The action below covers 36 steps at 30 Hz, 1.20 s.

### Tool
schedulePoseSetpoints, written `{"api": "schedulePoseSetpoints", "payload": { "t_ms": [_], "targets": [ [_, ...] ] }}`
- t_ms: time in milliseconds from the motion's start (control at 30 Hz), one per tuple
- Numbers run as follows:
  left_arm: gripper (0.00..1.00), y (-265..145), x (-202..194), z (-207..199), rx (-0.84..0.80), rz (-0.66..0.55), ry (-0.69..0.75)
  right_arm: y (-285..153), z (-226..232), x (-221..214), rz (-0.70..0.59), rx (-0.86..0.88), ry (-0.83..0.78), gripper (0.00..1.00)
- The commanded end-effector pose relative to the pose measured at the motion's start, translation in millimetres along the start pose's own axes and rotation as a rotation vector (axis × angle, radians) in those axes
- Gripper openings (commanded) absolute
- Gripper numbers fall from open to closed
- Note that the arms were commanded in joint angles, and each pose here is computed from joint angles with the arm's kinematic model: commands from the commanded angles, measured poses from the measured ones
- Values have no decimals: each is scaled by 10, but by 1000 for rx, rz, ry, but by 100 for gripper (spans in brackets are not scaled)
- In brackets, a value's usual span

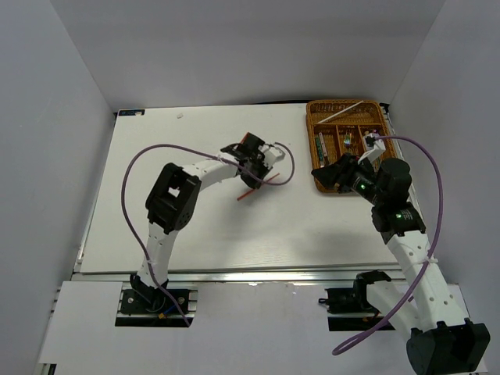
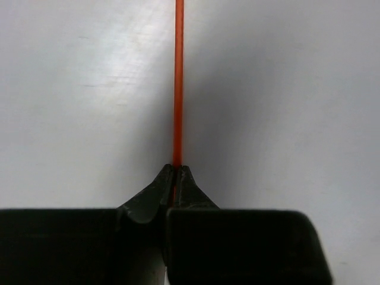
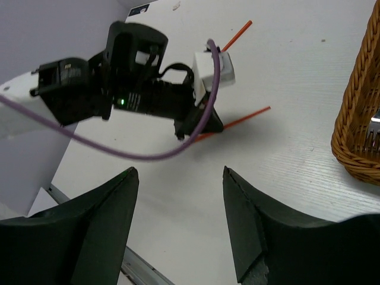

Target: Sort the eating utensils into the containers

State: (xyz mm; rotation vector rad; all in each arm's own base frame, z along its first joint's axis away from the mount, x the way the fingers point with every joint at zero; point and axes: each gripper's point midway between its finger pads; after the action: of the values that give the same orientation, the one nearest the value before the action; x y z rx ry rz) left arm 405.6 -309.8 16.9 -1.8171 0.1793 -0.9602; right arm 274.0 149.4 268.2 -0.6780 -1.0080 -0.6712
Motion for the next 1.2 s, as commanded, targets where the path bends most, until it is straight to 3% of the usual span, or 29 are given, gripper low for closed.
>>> {"api": "schedulePoseSetpoints", "payload": {
  "t_ms": [0,167,400,700,967,1167],
  "targets": [
    [0,-28,-169,-255,101,-5,-63,3,72,198,-44,19,-31,65],
    [0,-148,-374,-221,201,-57,-156,4,-8,188,-44,-29,-7,67],
    [0,-446,-280,-329,181,-148,-263,51,-283,-6,-47,-149,77,78],
    [0,-756,-84,-645,97,-257,-253,362,-336,-455,-22,-81,365,76],
    [0,-844,-47,-796,59,-283,-260,598,-250,-669,11,-99,422,77],
    [0,-1062,211,-1154,-84,-366,-248,845,-149,-757,35,-107,460,77]
  ]
}}
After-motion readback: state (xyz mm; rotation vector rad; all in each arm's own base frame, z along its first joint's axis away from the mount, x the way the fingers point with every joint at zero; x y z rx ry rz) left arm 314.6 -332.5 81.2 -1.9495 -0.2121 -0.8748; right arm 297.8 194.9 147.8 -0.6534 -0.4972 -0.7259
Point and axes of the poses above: each gripper's point midway between its finger pads, its own y axis out along the fingers, its own z axis along the line the jaws close on, x = y × z, and after that the axes turned 12 degrees about -y, right-handed
